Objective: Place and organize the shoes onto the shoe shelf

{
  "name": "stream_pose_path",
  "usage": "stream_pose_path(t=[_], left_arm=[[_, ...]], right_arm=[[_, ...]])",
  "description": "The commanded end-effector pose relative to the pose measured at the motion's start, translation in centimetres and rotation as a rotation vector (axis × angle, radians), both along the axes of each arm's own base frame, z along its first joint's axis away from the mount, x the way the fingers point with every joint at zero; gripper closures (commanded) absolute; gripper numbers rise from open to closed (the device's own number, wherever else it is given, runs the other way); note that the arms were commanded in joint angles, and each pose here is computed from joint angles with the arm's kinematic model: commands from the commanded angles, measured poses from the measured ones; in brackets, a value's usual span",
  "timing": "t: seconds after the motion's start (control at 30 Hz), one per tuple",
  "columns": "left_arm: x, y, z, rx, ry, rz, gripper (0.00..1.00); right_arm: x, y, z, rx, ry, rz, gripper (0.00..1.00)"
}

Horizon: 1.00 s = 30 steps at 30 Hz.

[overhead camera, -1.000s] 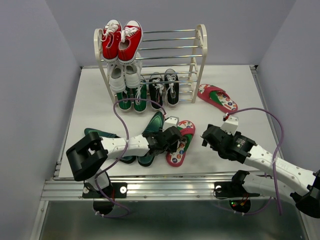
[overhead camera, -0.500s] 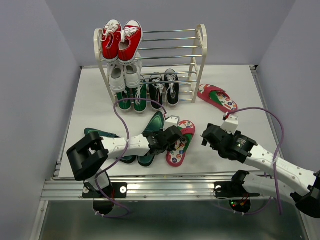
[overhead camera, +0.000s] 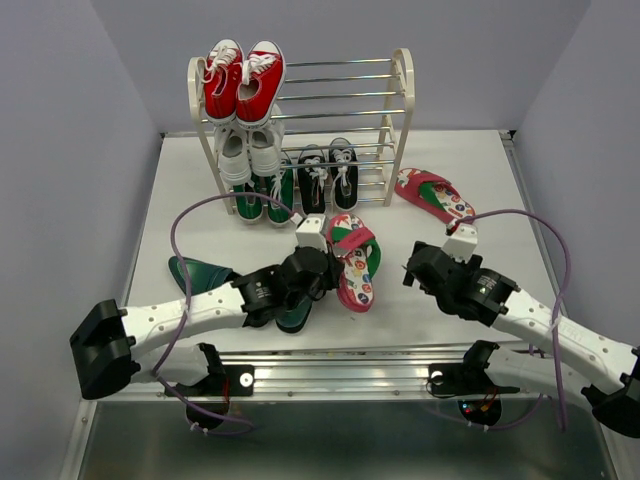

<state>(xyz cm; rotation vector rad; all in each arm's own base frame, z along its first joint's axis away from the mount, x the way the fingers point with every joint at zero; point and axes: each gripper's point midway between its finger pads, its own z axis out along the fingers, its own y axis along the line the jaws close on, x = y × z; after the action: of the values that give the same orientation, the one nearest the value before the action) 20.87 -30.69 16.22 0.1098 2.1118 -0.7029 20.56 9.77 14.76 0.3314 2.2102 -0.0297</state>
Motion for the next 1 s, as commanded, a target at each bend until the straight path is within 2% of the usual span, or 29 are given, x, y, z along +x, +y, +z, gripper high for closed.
stream_pose_path(t=[0.0,0.2,0.47,0.73,0.97], left_arm=[[2.0,-0.5,8.3,-0.182,-0.183,0.055,1.0],[3.9,0.5,12.3,-0.173,-0.284,0.131,1.0],[7.3,1.0,17.8,-0.144,-0.431,0.14,1.0],[10.4,2.2,20.7,-0.108,-0.512,0.182,1.0],[14.8,3.2,21.6,-0.044,-0.574,0.187,1.0]], right_arm=[[1.7,-0.1,3.9,0.05,-0.14,-0.049,0.0],[2.0,0.0,3.9,0.037,-0.137,-0.048,0.0],[2.6,0.1,4.9,0.005,-0.158,-0.045,0.0],[3.3,-0.1,6.3,-0.015,-0.203,-0.063,0.0],[4.4,0.2,6.8,-0.08,-0.214,-0.067,0.0]])
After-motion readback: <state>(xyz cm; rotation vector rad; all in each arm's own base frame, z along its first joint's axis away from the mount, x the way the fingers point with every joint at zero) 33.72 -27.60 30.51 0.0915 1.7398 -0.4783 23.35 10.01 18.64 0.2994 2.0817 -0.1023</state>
